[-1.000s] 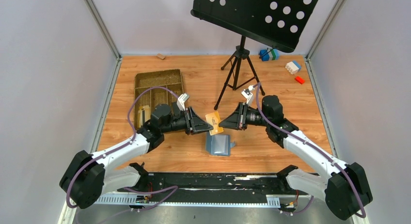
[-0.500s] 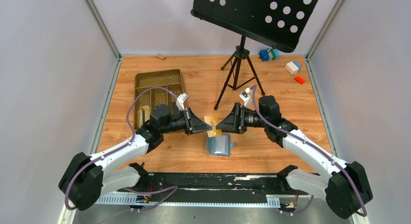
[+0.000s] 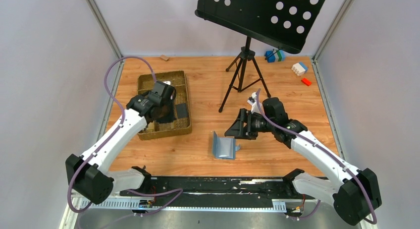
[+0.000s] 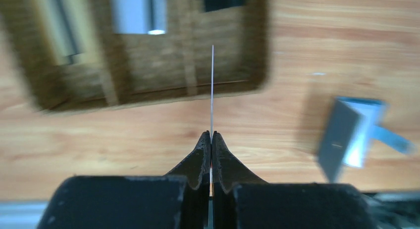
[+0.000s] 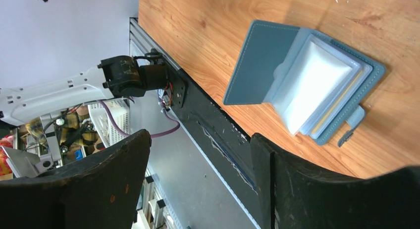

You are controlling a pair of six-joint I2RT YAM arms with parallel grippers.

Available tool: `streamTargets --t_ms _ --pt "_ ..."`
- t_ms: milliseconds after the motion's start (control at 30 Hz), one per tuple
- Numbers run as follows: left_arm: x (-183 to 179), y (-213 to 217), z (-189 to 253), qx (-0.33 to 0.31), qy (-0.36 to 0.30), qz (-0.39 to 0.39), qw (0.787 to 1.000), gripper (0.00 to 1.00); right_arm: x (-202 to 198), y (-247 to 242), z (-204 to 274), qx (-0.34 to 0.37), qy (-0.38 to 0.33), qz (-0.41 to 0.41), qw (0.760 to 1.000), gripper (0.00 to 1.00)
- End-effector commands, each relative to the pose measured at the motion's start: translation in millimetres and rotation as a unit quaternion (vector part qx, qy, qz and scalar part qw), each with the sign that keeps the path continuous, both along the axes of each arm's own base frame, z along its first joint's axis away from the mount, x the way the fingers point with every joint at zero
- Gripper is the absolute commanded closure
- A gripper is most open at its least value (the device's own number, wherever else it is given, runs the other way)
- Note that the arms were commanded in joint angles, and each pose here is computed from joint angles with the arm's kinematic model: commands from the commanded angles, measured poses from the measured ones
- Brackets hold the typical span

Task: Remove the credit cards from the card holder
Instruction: Place the credit card in the storage box.

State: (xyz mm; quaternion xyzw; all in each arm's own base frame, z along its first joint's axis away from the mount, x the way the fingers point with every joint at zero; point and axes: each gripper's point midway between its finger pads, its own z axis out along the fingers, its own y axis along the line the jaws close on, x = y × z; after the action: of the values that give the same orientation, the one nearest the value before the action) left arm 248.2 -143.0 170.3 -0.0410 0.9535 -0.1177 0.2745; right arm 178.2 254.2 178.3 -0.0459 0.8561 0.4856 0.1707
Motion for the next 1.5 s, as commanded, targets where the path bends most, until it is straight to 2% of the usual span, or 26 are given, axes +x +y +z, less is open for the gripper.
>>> streamTargets --t_ms 0,300,467,567,800,1033,1333,1467 --pt "-16 95 6 0.251 0.031 0.047 0.966 1.0 -7 -6 5 -0.008 -0.024 0.009 1.0 0.26" --pt "23 131 19 0.402 0.03 0.092 0.911 1.0 -17 -12 11 -0.012 -0.038 0.021 0.999 0.28" --pt "47 144 5 0.422 0.053 0.106 0.899 1.0 -24 -19 13 -0.02 -0.047 0.019 0.999 0.28" --pt "59 152 -5 0.408 0.066 0.12 0.903 1.0 -29 -23 15 -0.024 -0.05 0.019 0.998 0.28" --pt "81 142 -42 0.347 0.081 0.104 0.929 1.0 -35 -32 14 -0.035 -0.063 0.01 0.997 0.28" --pt "82 149 -76 0.347 0.127 0.095 0.924 1.0 -25 -30 16 -0.037 -0.074 0.0 0.997 0.28" --pt "74 172 -102 0.374 0.163 0.113 0.906 1.0 -24 -30 15 -0.039 -0.075 0.002 0.996 0.28" --pt "67 174 -112 0.357 0.194 0.119 0.906 0.93 -25 -31 14 -0.042 -0.074 0.002 0.996 0.28"
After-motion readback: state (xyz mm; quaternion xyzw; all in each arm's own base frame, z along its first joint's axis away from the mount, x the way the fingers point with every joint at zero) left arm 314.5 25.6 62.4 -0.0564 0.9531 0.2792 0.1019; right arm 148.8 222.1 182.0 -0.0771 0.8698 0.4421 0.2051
